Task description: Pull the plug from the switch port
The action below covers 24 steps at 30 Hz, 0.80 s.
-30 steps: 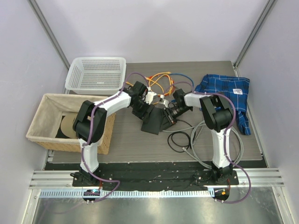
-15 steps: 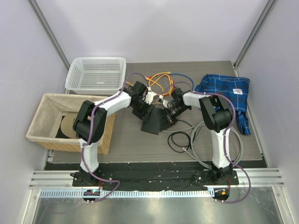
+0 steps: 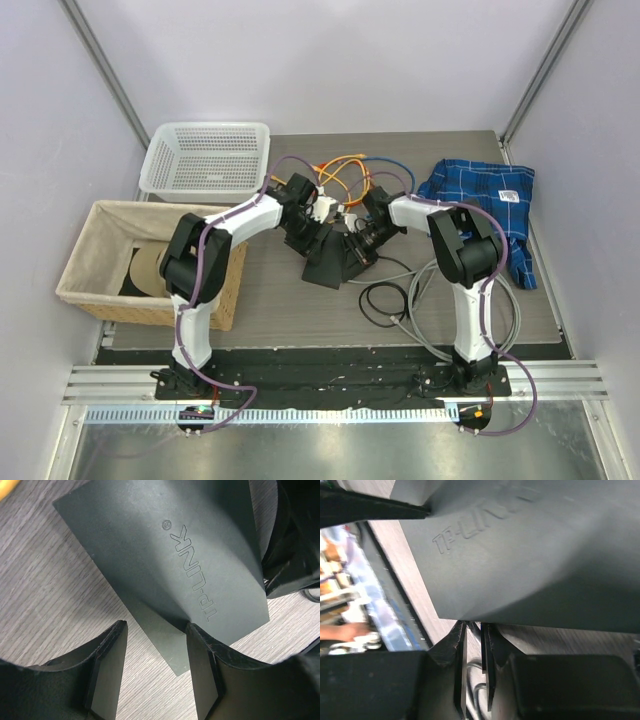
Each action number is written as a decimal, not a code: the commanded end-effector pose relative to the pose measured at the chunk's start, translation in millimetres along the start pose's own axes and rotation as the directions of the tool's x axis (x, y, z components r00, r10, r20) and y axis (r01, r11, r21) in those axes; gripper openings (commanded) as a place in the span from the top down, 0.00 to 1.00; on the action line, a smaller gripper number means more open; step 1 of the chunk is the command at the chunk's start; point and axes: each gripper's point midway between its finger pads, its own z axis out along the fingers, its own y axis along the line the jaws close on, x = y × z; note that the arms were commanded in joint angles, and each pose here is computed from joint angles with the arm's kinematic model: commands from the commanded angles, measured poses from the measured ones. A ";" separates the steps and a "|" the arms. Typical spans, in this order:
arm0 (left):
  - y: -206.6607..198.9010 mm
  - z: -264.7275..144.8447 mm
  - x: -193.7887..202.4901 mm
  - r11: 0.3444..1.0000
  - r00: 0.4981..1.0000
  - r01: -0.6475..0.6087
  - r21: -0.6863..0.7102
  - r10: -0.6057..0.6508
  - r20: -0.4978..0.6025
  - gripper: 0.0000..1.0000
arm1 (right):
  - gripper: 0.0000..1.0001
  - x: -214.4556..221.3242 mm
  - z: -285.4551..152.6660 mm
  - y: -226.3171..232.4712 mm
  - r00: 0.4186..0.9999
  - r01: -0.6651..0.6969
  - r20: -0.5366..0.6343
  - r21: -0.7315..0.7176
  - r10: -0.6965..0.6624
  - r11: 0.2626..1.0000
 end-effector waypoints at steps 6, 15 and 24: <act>17.5 50.2 62.3 0.998 0.975 0.024 -0.066 -0.038 -0.219 0.46 | 0.98 55.2 -4.2 -32.1 0.935 0.213 -0.309 0.107 -0.171 0.971; 29.0 41.0 46.9 0.992 0.975 0.120 -0.027 -0.123 -0.188 0.47 | 0.98 32.9 -48.8 -3.4 0.933 0.298 -0.218 0.028 -0.285 0.954; 55.1 24.8 56.6 0.981 0.961 0.191 -0.033 -0.193 -0.197 0.48 | 0.98 -17.3 -156.8 -5.6 0.903 0.424 -0.055 0.285 -0.427 0.860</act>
